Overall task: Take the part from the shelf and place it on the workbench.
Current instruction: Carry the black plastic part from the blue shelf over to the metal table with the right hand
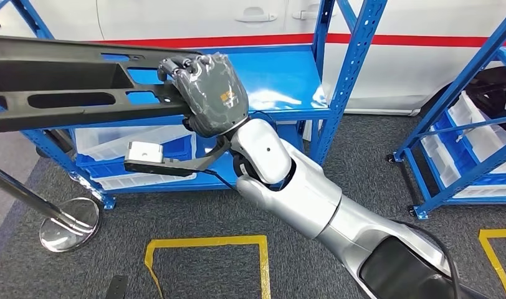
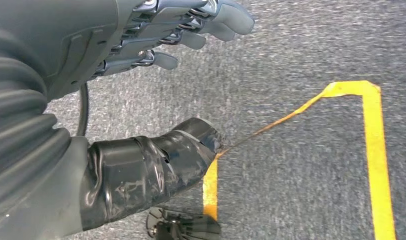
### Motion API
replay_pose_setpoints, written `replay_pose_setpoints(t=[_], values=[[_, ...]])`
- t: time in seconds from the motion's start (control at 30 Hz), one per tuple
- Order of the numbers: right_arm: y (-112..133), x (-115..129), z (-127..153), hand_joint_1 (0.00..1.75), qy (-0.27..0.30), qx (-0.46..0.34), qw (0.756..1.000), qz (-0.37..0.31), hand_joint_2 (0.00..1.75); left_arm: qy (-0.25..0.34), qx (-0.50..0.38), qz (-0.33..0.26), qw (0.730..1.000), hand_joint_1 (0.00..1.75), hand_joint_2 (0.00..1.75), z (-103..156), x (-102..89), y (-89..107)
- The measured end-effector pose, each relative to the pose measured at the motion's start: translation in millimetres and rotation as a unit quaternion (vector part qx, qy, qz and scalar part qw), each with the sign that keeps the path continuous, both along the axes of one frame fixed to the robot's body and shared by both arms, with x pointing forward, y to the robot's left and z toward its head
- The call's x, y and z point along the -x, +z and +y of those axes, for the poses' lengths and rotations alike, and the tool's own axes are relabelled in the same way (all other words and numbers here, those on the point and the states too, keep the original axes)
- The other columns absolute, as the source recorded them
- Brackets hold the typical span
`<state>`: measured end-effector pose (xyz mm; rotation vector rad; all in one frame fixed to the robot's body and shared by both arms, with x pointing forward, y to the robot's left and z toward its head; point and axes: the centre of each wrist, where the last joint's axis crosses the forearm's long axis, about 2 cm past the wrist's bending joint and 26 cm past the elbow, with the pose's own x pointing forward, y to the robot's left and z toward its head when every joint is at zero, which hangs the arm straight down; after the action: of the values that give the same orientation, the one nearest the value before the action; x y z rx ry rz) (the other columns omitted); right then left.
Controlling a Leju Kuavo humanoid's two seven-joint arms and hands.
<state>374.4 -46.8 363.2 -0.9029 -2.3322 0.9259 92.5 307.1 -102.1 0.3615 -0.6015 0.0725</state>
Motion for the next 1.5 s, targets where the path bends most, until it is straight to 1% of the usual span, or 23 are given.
replay_pose_setpoints(t=[0.33, 0.47, 0.7, 0.87, 1.13, 1.5], values=[[1, -1, 1, 1.75, 0.007, -0.008, 1.000, 0.016, 1.75, -0.001, 0.001, 0.004, 1.000, 0.00, 1.75, 2, 0.9, -0.2], [0, -2, 2, 1.75, 0.006, 0.001, 1.000, 0.022, 1.75, -0.002, 0.001, 0.008, 1.000, 0.00, 1.75, 4, 4.6, -0.9], [-2, -3, 2, 1.75, 0.005, 0.002, 0.999, 0.034, 1.75, 0.008, -0.009, 0.013, 1.000, 0.00, 1.75, 19, 3.6, 0.0], [2, -5, 1, 1.75, 0.008, -0.003, 0.999, 0.036, 1.75, 0.017, -0.013, 0.016, 1.000, 0.00, 1.75, 26, 0.6, 1.1], [4, -7, 0, 1.75, 0.009, -0.004, 0.999, 0.034, 1.75, 0.024, -0.007, 0.026, 0.999, 0.00, 1.75, 27, 0.9, 1.1], [9, -7, 3, 1.75, 0.031, -0.029, 0.998, 0.042, 1.75, 0.028, -0.005, 0.028, 0.999, 0.00, 1.75, 23, 4.3, 0.2]])
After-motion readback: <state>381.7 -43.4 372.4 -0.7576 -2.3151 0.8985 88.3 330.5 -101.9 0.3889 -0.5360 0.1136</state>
